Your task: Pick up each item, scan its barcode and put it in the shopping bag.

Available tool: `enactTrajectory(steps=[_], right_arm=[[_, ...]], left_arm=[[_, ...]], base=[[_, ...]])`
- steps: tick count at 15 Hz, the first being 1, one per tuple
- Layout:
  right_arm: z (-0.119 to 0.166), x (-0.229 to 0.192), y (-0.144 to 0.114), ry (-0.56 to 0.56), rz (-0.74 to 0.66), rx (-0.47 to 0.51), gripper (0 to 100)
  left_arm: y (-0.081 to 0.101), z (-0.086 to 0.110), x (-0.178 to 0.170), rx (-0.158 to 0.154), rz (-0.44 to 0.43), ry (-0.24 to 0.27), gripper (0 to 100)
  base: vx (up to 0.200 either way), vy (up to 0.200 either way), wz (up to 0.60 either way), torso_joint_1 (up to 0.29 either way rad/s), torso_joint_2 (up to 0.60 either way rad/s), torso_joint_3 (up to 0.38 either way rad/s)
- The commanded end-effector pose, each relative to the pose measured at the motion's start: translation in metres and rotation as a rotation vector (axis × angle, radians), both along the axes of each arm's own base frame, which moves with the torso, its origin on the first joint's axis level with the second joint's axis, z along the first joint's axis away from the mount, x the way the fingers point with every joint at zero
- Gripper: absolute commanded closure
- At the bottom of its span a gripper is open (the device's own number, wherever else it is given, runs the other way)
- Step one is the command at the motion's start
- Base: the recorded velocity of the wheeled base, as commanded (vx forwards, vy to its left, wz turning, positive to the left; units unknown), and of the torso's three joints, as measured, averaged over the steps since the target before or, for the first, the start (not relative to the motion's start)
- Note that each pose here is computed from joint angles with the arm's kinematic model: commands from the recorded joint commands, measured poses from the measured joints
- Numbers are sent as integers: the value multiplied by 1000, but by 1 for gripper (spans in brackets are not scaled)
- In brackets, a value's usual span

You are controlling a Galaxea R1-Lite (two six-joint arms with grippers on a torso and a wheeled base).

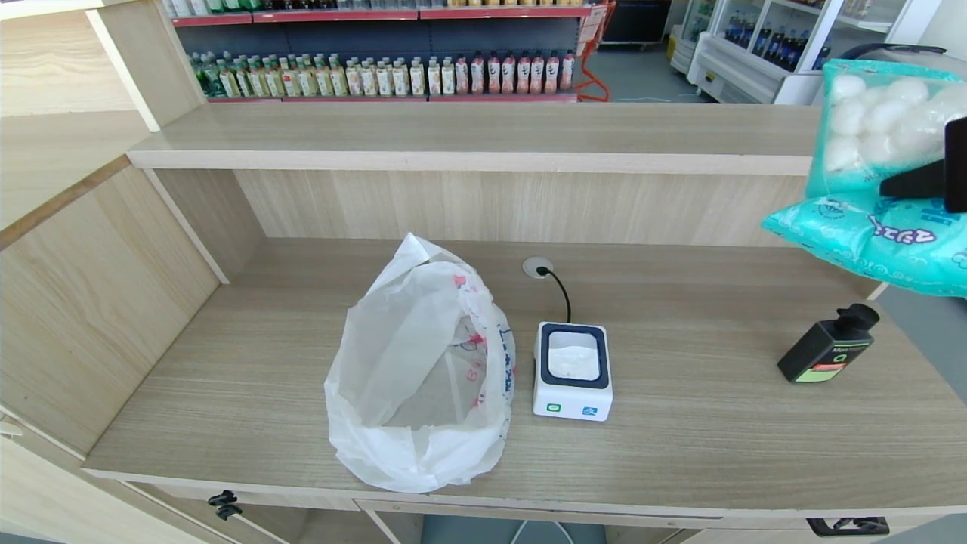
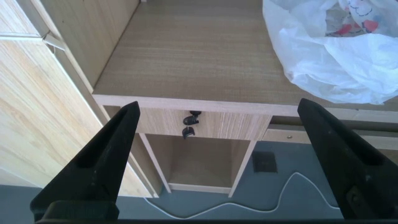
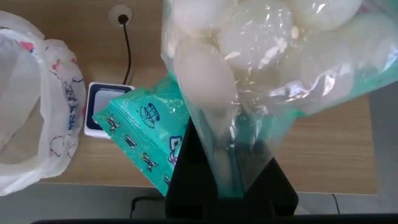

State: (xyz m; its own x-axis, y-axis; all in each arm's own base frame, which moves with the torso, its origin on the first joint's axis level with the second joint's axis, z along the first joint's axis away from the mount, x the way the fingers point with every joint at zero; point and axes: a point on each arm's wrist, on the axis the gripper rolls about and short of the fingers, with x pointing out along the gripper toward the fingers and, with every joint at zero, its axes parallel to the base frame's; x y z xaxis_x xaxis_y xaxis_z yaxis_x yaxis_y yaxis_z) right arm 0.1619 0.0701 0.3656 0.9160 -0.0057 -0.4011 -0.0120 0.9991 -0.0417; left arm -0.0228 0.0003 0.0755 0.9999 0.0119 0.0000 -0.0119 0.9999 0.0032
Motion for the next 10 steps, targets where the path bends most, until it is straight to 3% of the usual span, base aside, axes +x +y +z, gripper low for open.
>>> enactTrajectory(steps=[1,2,4,10], right_arm=[[-1,-3,0,0,9,0,100],[-1,-3,0,0,9,0,100],[-9,-13,9,-62,93,12,100],[-42,-28,26,-264,339,-92,100]], left_arm=[[0,0,0,0,0,2,0],[0,0,0,0,0,0,0],[0,0,0,0,0,2,0],[0,0,0,0,0,2,0]], base=[[0,0,0,0,0,0],[0,0,0,0,0,0],[0,0,600,2,2,5],[0,0,600,2,3,2]])
